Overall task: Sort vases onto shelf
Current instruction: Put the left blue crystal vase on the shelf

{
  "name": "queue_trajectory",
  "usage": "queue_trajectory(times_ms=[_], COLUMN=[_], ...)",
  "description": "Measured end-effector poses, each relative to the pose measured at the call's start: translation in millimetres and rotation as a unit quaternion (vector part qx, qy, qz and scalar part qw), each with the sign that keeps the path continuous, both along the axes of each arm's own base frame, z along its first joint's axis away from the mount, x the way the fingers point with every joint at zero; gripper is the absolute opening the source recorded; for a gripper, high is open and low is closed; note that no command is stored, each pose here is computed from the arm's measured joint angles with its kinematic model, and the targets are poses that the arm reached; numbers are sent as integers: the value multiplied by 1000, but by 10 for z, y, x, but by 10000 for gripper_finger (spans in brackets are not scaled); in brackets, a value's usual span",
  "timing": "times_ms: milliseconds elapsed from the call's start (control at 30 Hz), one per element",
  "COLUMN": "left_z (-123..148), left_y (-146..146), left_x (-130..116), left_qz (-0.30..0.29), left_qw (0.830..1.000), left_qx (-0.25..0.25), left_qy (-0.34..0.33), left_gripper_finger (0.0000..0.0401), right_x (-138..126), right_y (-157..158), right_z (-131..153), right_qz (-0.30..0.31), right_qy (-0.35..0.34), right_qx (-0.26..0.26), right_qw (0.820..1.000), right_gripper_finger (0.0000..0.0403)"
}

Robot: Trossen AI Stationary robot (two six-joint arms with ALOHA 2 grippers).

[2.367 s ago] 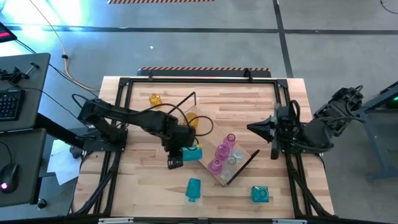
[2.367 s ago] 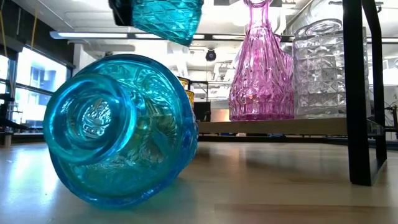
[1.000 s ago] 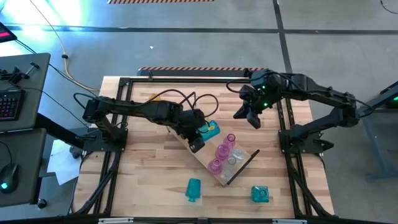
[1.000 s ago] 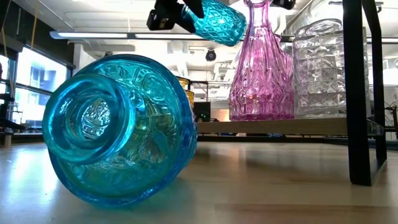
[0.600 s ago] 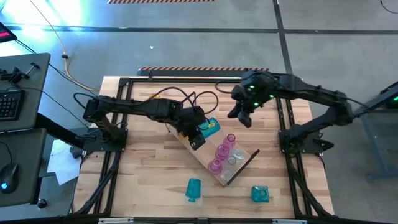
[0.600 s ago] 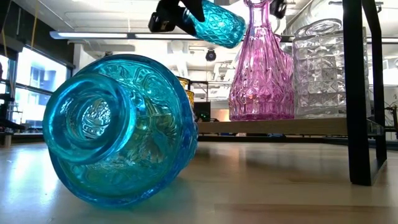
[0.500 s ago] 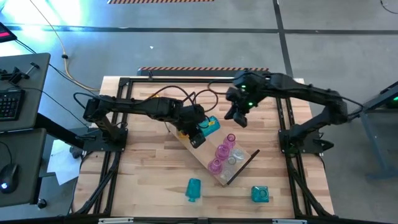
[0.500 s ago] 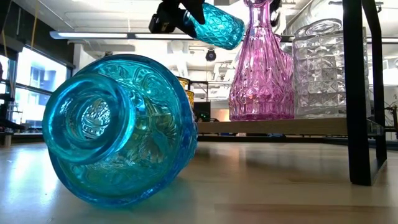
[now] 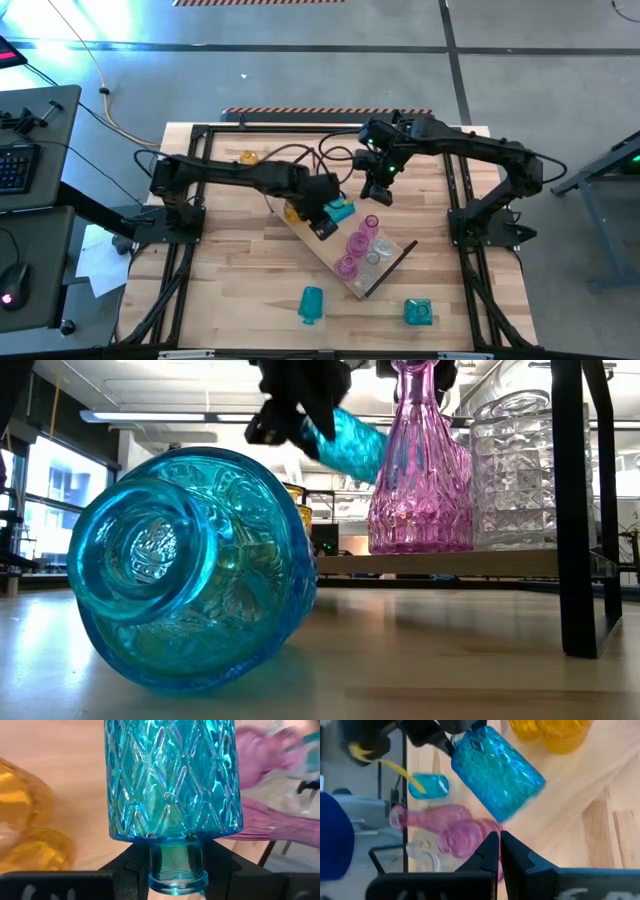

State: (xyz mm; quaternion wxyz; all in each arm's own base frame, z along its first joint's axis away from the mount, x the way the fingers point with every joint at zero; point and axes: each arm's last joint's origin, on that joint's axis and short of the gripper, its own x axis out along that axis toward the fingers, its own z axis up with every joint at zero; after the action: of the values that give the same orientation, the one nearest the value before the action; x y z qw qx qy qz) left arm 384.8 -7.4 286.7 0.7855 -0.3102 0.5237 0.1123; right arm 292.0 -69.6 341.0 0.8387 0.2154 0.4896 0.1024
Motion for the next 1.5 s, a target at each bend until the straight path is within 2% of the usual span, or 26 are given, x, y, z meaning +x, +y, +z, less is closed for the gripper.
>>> queue_trajectory(times_ms=[200, 400, 600, 733, 1000, 1500], left_z=[-129, -134, -135, -135, -139, -137], left_y=[51, 234, 328, 324, 366, 518], left_x=[81, 100, 93, 92, 70, 54], left_qz=[9, 32, 44, 31, -8, -17], left_qw=[1000, 999, 999, 999, 1000, 1000], left_qx=[-7, -14, -18, -20, -11, -17], left_qy=[10, 3, 5, 3, 6, 0], left_gripper_finger=[113, 113, 113, 113, 113, 113], right_x=[-44, 42, 125, 180, 203, 277], right_y=[-53, -172, -354, -408, -414, -434], right_z=[-1, -57, -230, -325, -354, -456], right_qz=[20, 21, 14, 20, 26, 25], right_qy=[-4, -26, -8, -4, -6, 3], right_qx=[-16, -31, -17, 13, 21, 41], right_qw=[1000, 999, 1000, 1000, 999, 999], right_gripper_finger=[0, 0, 0, 0, 0, 0])
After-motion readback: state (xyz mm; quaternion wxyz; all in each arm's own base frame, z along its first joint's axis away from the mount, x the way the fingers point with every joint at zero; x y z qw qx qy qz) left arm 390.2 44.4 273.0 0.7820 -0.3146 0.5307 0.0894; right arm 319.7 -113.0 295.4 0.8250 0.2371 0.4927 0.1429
